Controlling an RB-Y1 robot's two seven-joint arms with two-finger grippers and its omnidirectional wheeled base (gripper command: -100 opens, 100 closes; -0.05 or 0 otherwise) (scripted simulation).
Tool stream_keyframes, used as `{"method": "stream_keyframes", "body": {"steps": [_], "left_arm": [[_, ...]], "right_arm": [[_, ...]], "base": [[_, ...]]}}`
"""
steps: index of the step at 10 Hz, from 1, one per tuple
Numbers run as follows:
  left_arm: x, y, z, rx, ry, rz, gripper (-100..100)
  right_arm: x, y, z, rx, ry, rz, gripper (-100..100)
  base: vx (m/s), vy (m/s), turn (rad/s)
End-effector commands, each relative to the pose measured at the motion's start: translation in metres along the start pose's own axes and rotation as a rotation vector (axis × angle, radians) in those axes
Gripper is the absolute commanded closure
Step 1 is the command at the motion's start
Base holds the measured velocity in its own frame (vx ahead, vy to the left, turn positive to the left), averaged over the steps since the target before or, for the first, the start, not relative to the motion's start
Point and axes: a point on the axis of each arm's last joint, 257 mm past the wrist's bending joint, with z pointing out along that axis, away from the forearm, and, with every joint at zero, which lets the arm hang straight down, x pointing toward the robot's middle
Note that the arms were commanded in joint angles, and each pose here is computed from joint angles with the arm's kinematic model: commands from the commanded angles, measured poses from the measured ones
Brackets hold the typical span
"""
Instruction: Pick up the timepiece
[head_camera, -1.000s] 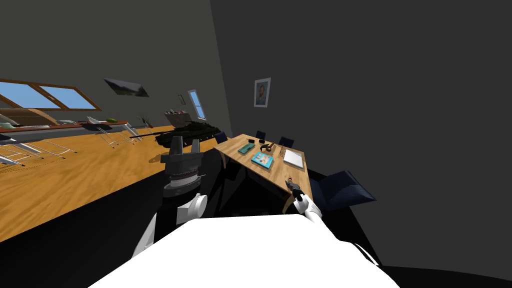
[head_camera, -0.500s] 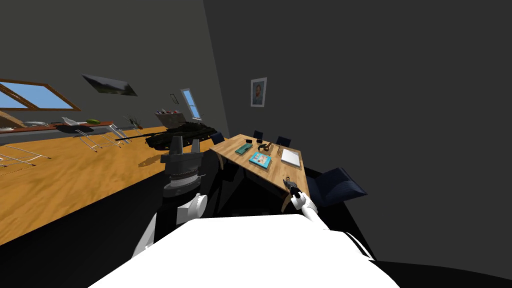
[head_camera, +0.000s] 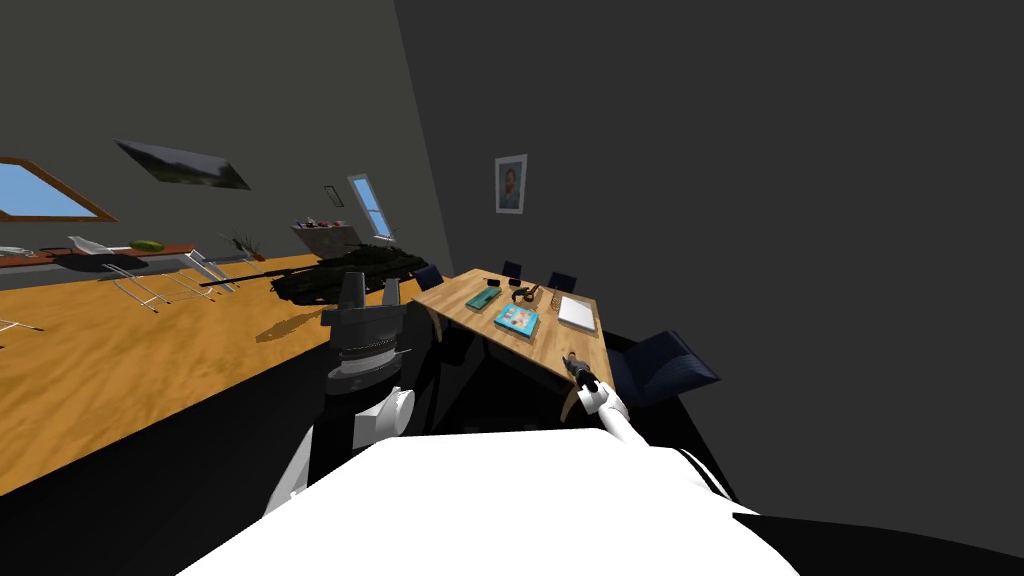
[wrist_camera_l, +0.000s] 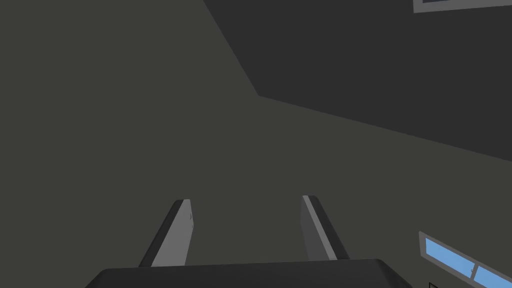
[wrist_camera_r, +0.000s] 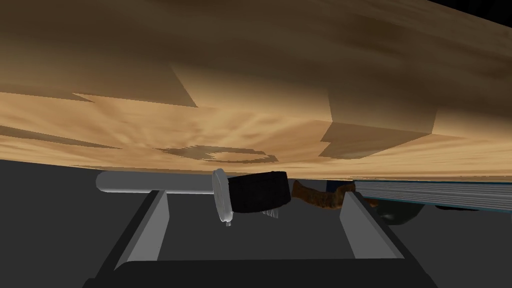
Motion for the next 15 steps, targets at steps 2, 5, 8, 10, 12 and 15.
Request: {"method": "stream_keyframes", "body": {"steps": [2, 5, 8, 10, 12, 15], "left_arm": [[0.0, 0.0, 0.0, 0.0, 0.0, 0.0, 0], [0.0, 0.0, 0.0, 0.0, 0.0, 0.0, 0], [0.0, 0.0, 0.0, 0.0, 0.0, 0.0, 0], [0.0, 0.0, 0.0, 0.0, 0.0, 0.0, 0], [0.0, 0.0, 0.0, 0.0, 0.0, 0.0, 0], [0.0, 0.0, 0.0, 0.0, 0.0, 0.0, 0]], "right_arm": [[-0.004, 0.01, 0.005, -0.013, -0.004, -0.021, -100], [-0.007, 0.017, 0.009, -0.022, -0.008, -0.033, -100], [-0.011, 0.025, 0.012, -0.03, -0.012, -0.046, -100], [-0.012, 0.025, 0.012, -0.03, -0.013, -0.043, 100], [-0.012, 0.024, 0.012, -0.029, -0.013, -0.042, 100], [-0.013, 0.025, 0.013, -0.03, -0.015, -0.042, 0]], "base": [[0.015, -0.003, -0.078], [0.013, 0.0, -0.059], [0.009, 0.0, -0.061], [0.0, 0.0, 0.0], [0.0, 0.0, 0.0], [0.0, 0.0, 0.0]]}}
